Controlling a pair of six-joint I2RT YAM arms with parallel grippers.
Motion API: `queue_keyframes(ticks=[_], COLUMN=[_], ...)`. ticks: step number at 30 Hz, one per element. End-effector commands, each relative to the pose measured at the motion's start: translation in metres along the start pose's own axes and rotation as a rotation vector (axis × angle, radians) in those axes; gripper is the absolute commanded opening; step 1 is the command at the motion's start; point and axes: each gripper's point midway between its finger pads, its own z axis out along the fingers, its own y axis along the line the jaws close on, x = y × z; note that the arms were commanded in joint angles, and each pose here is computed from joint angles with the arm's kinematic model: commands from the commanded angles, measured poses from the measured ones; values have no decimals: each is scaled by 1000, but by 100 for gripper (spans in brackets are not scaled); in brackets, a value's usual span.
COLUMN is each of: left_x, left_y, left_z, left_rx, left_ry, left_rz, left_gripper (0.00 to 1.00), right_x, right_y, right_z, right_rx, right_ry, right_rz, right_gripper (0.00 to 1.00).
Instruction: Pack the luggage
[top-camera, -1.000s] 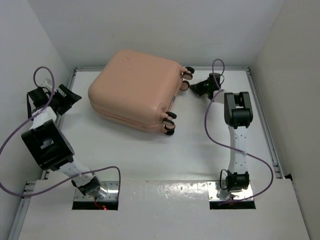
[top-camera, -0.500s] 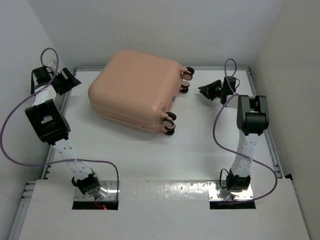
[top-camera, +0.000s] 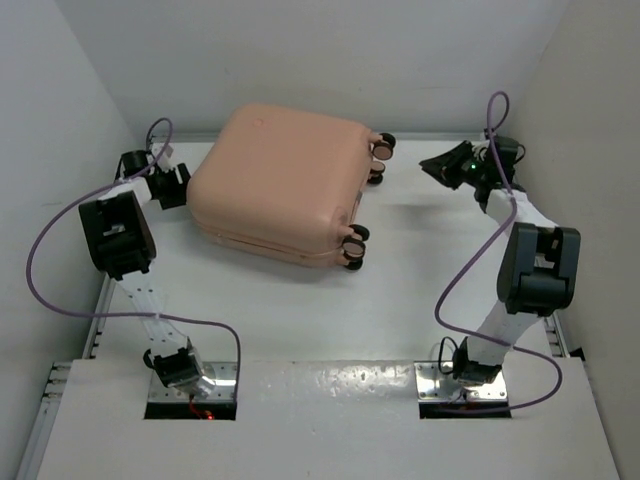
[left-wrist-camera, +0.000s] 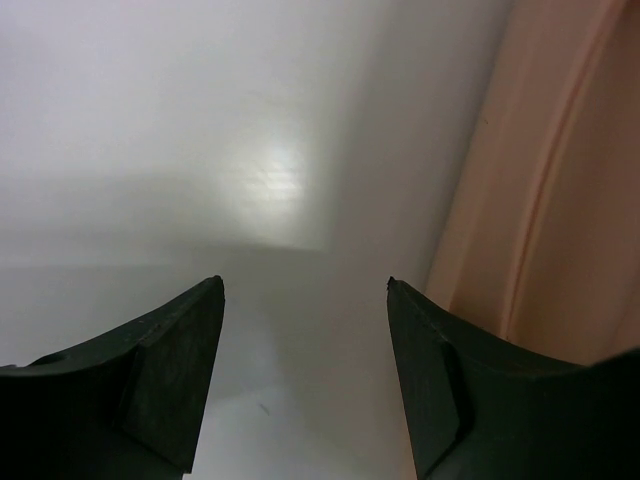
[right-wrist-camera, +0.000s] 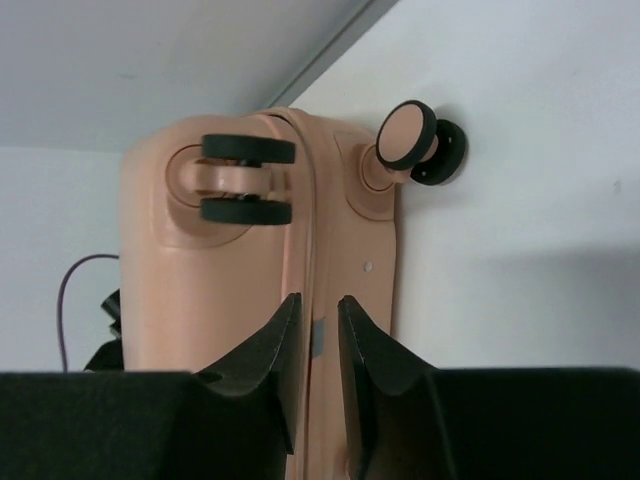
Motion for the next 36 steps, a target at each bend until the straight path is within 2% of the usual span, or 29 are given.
queue_keyframes(ticks=[1, 4, 5, 8, 11, 15, 20, 24, 30, 36], left_x=[62, 72, 72, 62, 35, 11, 17, 30, 46, 35], left_y=[-122, -157, -157, -131, -104, -111, -144, -155, -151, -150], left_z=[-13, -23, -25, -28, -45, -69, -68, -58, -39, -33], left_rx=[300, 348, 332, 206, 140, 134, 198, 207, 166, 139], left_ry=[174, 170, 166, 112, 11, -79, -66, -25, 18, -6], left_rz=[83, 107, 82, 19, -28, 0, 51, 61, 61, 66], left_gripper=[71, 71, 71, 74, 74, 74, 72, 72, 71, 68], right_x=[-19, -29, -34, -43, -44, -45, -38, -31, -12, 18], right_y=[31, 32, 28, 25, 14, -3, -14, -15, -31, -49], right_z=[-24, -37, -42, -55, -63, -73, -76, -82, -91, -100], right_rx=[-44, -38, -30, -23, 13, 55, 85, 93, 103, 94], right_ry=[-20, -47, -57, -84, -76, -71, -32, 10, 75, 142], right_rz=[-173, -229, -219, -239, -272, -275, -311, -346, -372, -360], right_gripper=[22, 23, 23, 23, 23, 23, 23, 23, 20, 19])
